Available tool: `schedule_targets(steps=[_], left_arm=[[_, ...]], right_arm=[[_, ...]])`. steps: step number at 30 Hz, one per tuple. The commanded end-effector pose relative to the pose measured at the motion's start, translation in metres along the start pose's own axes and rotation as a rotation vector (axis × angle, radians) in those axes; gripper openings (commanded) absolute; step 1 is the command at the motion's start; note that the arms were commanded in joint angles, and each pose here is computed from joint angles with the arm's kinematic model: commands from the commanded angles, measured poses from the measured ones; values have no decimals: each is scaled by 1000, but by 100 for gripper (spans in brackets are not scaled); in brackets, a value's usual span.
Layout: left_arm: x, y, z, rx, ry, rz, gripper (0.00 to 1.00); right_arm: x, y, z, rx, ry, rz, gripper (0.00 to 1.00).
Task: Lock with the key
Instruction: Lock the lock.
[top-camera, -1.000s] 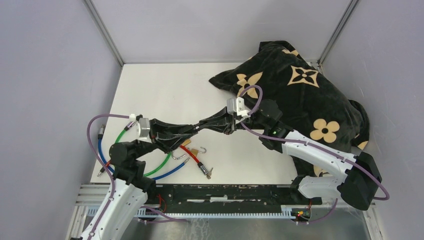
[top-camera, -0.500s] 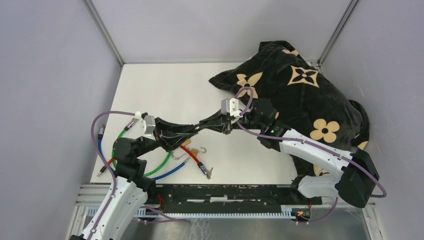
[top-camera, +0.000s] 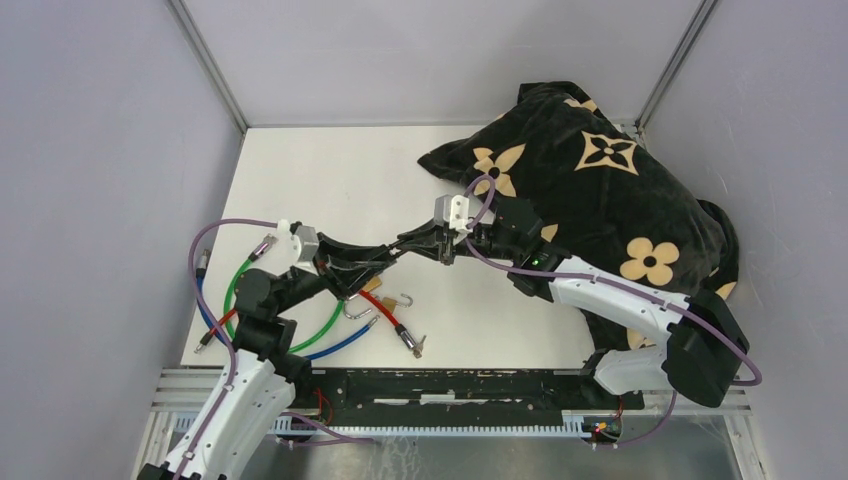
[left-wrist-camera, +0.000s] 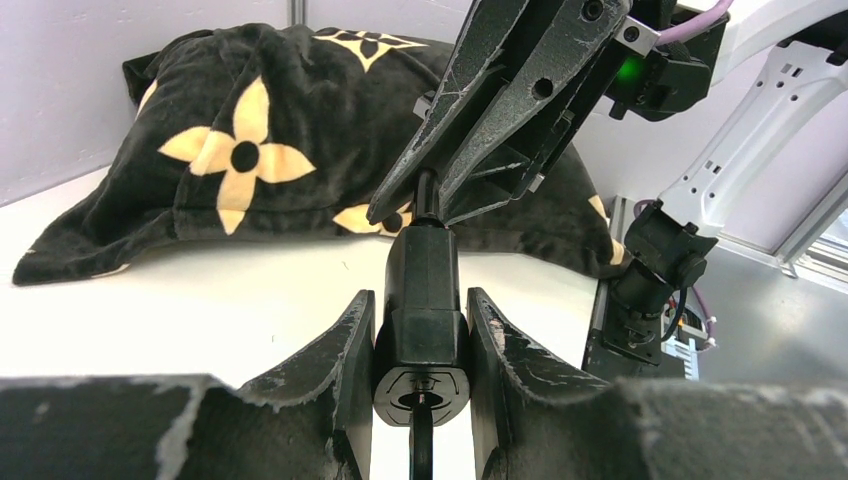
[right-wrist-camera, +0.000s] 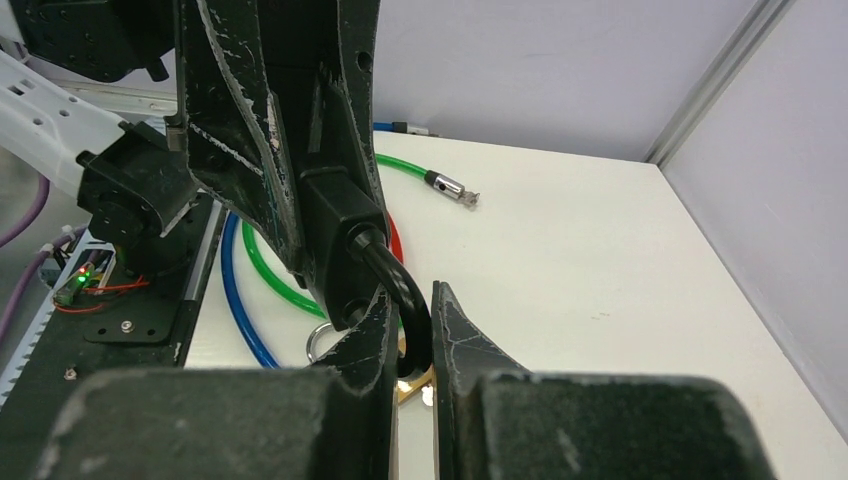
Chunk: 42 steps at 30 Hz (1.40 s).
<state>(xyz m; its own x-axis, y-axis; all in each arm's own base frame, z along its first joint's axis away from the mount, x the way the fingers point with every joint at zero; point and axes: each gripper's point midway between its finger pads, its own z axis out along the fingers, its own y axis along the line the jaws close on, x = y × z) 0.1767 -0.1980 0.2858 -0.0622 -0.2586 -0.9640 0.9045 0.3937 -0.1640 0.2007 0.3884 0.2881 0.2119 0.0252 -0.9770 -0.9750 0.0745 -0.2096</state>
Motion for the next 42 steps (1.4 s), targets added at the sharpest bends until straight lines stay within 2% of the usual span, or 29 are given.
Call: schedule_targets(steps=[1, 8, 12, 21, 30, 36, 42], left_arm=[[-75, -26, 11, 84, -204, 227, 2], [-67, -22, 13, 97, -179, 263, 2], [-67, -20, 12, 90, -184, 313, 2], [-72, -20, 10, 74, -191, 360, 2], [-73, -14, 11, 57, -211, 375, 2], [-92, -14, 11, 36, -264, 439, 2], [-93, -2, 10, 2, -232, 535, 2]], right_arm=[[47, 117, 12, -422, 93, 158, 0], [28, 145, 6, -575, 36, 119, 0], [30, 154, 0, -628, 57, 102, 0], [40, 149, -6, -592, 123, 63, 0], [39, 153, 2, -593, 99, 65, 0], [52, 158, 2, -613, 125, 87, 0], [55, 164, -6, -656, 162, 52, 0]])
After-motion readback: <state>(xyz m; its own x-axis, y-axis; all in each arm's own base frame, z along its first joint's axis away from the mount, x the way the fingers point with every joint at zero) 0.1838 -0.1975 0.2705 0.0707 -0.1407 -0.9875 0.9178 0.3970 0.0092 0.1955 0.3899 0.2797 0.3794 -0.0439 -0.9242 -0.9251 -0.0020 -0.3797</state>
